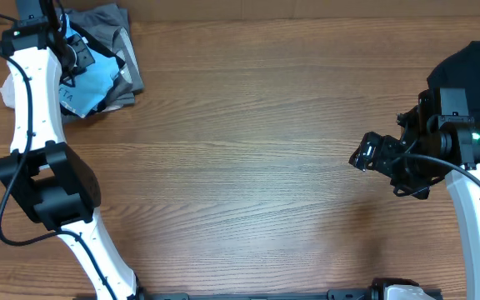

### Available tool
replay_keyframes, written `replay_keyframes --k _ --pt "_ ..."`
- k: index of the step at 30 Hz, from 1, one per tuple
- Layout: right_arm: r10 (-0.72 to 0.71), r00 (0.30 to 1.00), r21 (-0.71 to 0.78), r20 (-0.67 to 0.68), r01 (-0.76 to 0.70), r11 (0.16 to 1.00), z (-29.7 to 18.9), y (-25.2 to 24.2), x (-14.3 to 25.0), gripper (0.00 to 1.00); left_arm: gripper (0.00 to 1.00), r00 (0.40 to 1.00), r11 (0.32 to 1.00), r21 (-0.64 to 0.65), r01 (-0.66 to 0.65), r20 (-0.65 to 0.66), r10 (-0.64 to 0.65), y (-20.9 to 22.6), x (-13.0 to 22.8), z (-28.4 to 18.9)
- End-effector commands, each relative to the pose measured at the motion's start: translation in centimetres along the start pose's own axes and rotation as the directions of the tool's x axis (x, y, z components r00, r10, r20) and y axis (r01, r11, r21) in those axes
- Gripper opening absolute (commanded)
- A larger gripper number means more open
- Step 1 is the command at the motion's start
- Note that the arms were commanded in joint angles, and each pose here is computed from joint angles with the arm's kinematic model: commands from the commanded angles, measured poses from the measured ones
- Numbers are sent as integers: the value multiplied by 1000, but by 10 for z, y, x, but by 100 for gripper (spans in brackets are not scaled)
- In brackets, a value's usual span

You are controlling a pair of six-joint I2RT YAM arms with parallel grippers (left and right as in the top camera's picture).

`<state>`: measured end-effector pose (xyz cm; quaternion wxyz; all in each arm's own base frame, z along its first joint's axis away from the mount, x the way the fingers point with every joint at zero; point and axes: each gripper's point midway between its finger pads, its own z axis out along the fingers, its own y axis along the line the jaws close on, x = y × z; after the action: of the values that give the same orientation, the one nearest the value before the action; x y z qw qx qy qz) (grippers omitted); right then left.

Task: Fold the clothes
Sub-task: 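Lower the shirt onto the stack and adjust it with the left gripper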

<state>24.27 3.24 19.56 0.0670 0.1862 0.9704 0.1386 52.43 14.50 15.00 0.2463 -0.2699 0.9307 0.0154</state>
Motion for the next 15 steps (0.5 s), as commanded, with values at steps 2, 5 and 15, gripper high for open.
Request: replay_keyframes --k 2,5,15 --pt "-9 1000 10 14 9 1000 1 -2 -3 100 4 998 1000 -8 28 -63 -29 0 16 43" --pt "-12 1000 15 26 11 1000 1 -2 -6 100 4 998 998 60 29 -54 -25 -13 14 68" --pt "-11 1000 19 23 10 1000 1 -3 -5 100 11 997 976 218 -26 70 11 -59 -12 86"
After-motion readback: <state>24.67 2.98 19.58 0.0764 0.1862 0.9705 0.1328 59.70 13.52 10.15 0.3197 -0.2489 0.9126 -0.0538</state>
